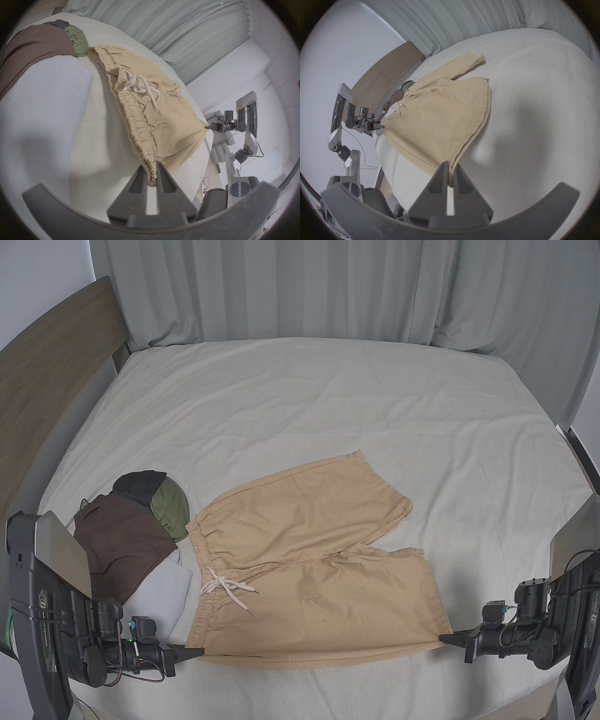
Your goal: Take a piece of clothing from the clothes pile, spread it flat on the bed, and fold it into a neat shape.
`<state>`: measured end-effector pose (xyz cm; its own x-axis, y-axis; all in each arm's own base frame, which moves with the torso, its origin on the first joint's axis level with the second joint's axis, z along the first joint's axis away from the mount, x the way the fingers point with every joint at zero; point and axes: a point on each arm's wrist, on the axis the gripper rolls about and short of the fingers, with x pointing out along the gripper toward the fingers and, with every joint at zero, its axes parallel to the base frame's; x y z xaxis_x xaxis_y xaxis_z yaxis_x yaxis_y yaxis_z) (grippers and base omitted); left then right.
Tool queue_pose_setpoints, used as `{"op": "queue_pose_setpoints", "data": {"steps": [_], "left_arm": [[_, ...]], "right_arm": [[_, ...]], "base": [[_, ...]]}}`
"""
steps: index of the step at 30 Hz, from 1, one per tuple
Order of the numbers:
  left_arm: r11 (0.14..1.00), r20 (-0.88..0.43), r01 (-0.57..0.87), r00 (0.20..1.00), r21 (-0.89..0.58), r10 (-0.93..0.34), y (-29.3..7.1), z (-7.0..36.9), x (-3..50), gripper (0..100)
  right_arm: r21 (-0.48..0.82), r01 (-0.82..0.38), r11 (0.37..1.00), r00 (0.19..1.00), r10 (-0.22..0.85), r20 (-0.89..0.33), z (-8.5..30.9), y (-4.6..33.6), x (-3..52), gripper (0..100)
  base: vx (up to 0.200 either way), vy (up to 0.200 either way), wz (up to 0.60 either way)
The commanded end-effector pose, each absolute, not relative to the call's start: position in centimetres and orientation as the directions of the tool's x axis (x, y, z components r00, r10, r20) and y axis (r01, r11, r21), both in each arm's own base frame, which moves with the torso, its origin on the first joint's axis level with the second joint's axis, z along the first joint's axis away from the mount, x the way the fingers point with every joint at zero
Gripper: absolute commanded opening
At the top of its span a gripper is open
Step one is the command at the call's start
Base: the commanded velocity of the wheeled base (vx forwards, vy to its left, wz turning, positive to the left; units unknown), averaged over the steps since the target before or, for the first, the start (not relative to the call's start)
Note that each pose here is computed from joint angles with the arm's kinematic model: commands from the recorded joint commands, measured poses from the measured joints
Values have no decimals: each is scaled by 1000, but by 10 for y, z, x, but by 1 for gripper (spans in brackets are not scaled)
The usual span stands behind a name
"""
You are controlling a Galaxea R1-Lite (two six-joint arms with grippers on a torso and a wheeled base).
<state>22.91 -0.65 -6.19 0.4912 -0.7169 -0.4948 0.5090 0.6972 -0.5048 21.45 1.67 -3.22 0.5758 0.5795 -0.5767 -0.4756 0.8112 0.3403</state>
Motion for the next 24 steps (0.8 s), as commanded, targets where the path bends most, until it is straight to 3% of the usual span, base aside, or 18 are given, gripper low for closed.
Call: {"op": "queue_pose_setpoints", "data": {"steps": [1, 13, 24], "left_arm": [[697, -504, 506, 481, -508, -717, -7, -64, 226, 0], [649, -440, 580, 478, -491, -760, -11, -53, 235, 0], [640, -332, 612, 549, -464, -767, -13, -18, 260, 0]], "right_arm": [[349, -470, 811, 564, 580, -587, -33, 17, 210, 0], [332, -507, 796, 605, 602, -521, -18, 19, 219, 0], [446, -501, 742, 685, 655, -319, 33, 38, 241, 0]], "base": [[0, 0, 0], [0, 0, 0], [0, 0, 0]]}}
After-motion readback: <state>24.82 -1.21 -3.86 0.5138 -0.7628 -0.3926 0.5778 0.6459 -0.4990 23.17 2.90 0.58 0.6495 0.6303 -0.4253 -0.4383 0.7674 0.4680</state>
